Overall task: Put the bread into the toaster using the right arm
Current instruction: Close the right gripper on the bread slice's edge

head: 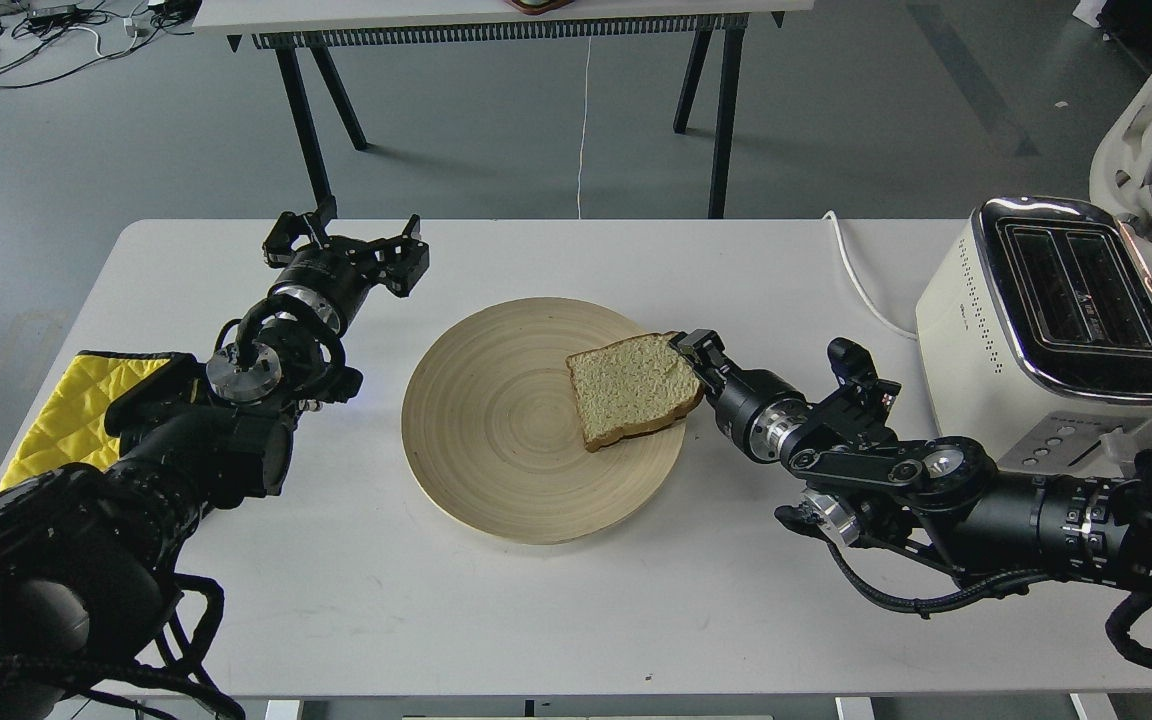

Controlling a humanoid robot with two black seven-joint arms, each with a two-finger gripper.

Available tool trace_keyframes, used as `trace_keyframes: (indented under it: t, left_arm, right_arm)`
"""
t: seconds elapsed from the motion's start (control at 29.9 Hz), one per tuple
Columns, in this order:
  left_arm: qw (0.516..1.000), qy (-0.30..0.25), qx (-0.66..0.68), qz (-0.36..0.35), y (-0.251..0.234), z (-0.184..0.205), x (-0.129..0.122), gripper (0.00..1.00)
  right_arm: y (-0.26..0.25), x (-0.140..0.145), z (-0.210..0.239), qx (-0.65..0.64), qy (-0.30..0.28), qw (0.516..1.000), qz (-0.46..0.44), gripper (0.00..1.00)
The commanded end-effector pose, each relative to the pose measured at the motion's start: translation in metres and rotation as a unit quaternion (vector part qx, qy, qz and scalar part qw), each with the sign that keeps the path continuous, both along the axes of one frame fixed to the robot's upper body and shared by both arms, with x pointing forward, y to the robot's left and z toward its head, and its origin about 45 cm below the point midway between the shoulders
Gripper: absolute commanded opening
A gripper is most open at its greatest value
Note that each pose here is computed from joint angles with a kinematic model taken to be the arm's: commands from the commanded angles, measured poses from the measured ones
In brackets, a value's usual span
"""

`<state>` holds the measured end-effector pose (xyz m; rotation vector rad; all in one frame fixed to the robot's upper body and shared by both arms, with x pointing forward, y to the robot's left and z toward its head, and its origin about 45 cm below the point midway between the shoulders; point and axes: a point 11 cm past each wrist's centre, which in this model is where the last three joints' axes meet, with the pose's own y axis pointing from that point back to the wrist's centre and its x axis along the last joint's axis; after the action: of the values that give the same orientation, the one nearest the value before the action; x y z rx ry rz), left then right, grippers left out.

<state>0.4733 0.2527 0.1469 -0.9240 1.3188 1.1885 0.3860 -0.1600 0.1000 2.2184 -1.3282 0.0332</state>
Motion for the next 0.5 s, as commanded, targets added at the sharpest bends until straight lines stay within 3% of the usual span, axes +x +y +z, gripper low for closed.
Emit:
trace_keyframes:
  t: [0.0,0.47]
  left_arm:
    - [1.0,0.0,0.0,0.0,0.0,-0.0001,0.0,1.0]
    - [1.0,0.0,-0.001,0.0,0.0001,0.0,0.0,1.0]
  right_arm:
    - [0.0008,0.0014,0.0024,0.002,-0.003,1.0,0.0,0.25]
    - [0.0048,0.0051,0.01,0.015,-0.011,1.0,-0.005,0.13]
